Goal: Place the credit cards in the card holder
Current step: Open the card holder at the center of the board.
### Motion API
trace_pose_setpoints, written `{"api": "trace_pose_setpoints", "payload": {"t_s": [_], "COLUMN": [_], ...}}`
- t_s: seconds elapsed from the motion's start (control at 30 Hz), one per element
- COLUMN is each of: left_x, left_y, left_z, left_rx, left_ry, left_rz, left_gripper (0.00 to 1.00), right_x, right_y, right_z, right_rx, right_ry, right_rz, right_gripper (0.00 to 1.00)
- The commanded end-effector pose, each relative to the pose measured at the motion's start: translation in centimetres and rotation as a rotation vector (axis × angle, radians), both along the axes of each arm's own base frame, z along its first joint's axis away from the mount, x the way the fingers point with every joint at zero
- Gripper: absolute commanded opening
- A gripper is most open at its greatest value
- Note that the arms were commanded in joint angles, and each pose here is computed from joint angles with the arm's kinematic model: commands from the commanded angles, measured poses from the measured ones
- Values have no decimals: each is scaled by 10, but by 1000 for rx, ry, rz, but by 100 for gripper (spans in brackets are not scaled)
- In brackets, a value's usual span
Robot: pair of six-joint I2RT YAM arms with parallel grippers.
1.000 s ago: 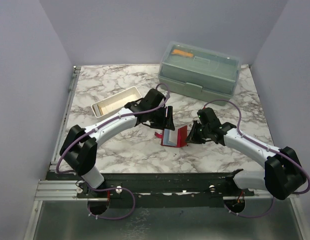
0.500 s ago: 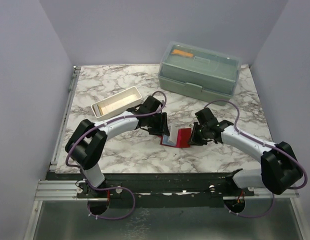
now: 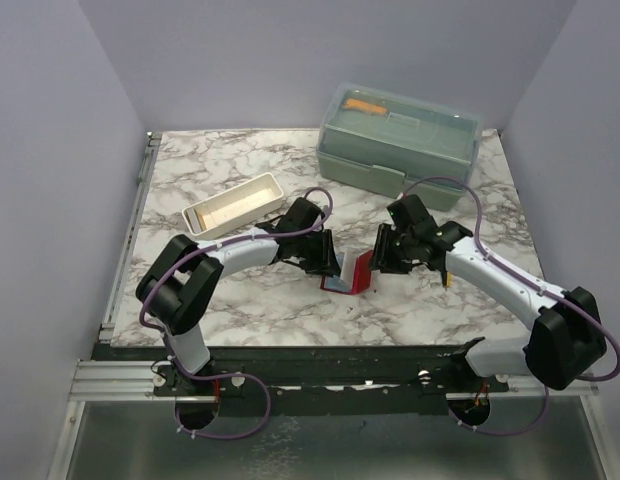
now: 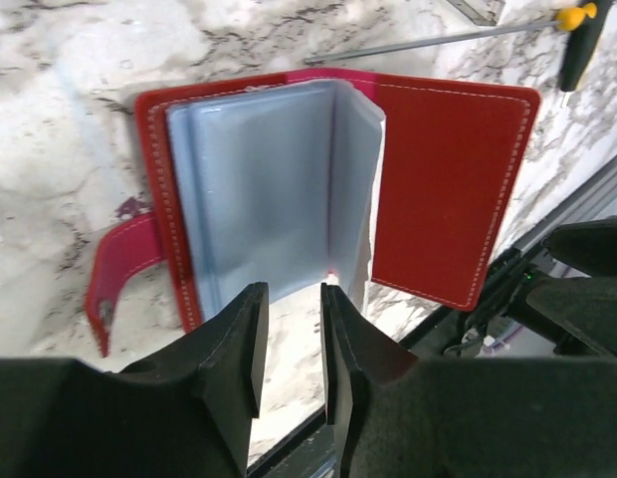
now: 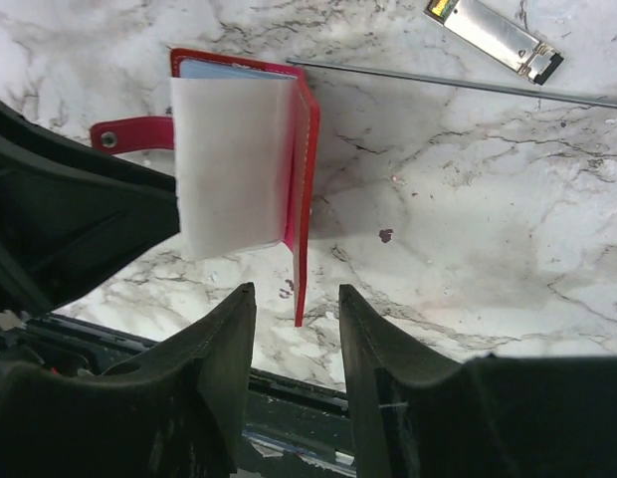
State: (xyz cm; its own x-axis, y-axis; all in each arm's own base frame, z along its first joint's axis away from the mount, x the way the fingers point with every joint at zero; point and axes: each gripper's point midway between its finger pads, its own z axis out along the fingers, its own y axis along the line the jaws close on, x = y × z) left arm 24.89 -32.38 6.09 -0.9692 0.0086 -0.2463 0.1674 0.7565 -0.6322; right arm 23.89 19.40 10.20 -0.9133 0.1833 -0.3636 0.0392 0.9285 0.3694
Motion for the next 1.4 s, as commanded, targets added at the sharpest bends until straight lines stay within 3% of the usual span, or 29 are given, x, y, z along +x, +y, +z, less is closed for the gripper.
{"api": "trace_pose_setpoints", "payload": {"t_s": [0.0,0.23,0.33,0.43,0.53,0.8,1.13,1.37], "left_x": [-2,-15,-18,-23,-26,-28,-6,5], "left_y": [-30,-62,-62,-59,-59,-50,-18,-23], "left_z": [19,7,-2,-14,-18,-12,28,5], "left_rx": [-90,-164,-166,-150,-163,-149,-165,-129], "left_ry": [-17,65,82,115,124,90,21,47], "left_rz": [-47,-85,-79,-82,-84,-91,-44,-47], "left_gripper": [32,32,32,32,32,31,35,31], "right_x": [1,10,14,19,23,18,-5,-4], "right_y": [0,16,23,27,27,11,-24,-35], "right_z": [30,41,38,31,17,-39,-88,-93], "right_rx": [19,150,205,221,206,85,-76,-160], "right_ry": [-45,-111,-102,-85,-56,38,104,121], "right_rz": [-6,-25,-22,-26,-25,-66,-101,-107], "right_gripper": [43,47,40,26,15,8,8,9]}}
